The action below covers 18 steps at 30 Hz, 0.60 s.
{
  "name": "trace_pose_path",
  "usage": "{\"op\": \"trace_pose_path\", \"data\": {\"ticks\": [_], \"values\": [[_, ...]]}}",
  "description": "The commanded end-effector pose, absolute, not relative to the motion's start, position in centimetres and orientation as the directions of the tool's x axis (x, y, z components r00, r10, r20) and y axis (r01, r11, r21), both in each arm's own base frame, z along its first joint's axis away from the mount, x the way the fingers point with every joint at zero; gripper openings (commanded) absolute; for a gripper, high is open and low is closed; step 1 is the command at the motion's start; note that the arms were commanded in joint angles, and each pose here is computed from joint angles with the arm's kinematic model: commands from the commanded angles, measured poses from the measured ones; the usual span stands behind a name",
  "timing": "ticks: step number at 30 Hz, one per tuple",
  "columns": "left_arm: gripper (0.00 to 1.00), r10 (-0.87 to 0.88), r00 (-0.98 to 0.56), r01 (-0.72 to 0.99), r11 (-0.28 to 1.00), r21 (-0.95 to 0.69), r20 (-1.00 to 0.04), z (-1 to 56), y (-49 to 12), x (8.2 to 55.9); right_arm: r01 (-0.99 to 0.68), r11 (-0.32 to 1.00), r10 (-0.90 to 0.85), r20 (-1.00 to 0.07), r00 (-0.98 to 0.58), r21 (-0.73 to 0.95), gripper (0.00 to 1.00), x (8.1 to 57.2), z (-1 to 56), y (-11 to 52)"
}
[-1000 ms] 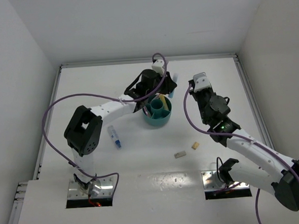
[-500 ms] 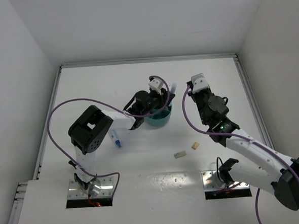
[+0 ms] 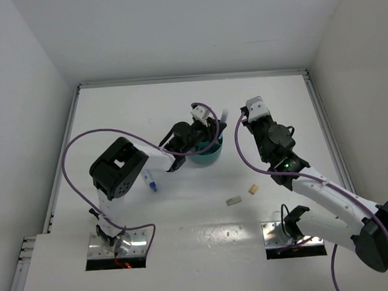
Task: Sort the stationery into containers
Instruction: Place the stationery into the container
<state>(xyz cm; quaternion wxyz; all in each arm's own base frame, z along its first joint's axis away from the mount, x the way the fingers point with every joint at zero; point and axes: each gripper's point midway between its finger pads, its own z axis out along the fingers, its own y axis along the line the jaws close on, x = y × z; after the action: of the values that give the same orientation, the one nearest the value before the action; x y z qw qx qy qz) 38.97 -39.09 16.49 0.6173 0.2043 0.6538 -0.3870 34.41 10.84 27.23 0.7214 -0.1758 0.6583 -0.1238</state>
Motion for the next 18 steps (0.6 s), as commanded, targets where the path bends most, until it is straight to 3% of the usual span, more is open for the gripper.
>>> {"op": "trace_pose_path", "data": {"ticks": [1, 7, 10, 13, 15, 18], "values": [[0.00, -0.237, -0.083, 0.758, 0.615, -0.215, -0.968, 18.0, -39.0, 39.2, -0.045, 0.925, -0.369, -0.920, 0.129, -0.377, 0.00, 34.5, 27.9, 10.9], [0.00, -0.201, -0.111, 0.735, 0.643, -0.217, -0.973, 16.7, -39.1, 40.0, -0.054, 0.924, -0.369, -0.920, 0.133, -0.378, 0.00, 34.5, 28.0, 11.1], [0.06, -0.196, -0.117, 0.725, 0.653, -0.219, -0.974, 16.4, -38.9, 40.2, -0.054, 0.924, -0.369, -0.920, 0.133, -0.378, 0.00, 34.5, 28.0, 11.1], [0.22, -0.205, -0.121, 0.712, 0.664, -0.228, -0.971, 16.5, -38.5, 40.6, -0.054, 0.924, -0.369, -0.920, 0.133, -0.378, 0.00, 34.5, 28.0, 11.1], [0.39, -0.199, -0.127, 0.710, 0.666, -0.229, -0.972, 16.2, -38.5, 40.6, -0.054, 0.924, -0.369, -0.920, 0.133, -0.378, 0.00, 34.5, 28.0, 11.1], [0.47, -0.191, -0.137, 0.701, 0.675, -0.231, -0.972, 16.1, -38.5, 40.9, -0.054, 0.924, -0.369, -0.920, 0.133, -0.378, 0.00, 34.5, 28.0, 11.1]]}}
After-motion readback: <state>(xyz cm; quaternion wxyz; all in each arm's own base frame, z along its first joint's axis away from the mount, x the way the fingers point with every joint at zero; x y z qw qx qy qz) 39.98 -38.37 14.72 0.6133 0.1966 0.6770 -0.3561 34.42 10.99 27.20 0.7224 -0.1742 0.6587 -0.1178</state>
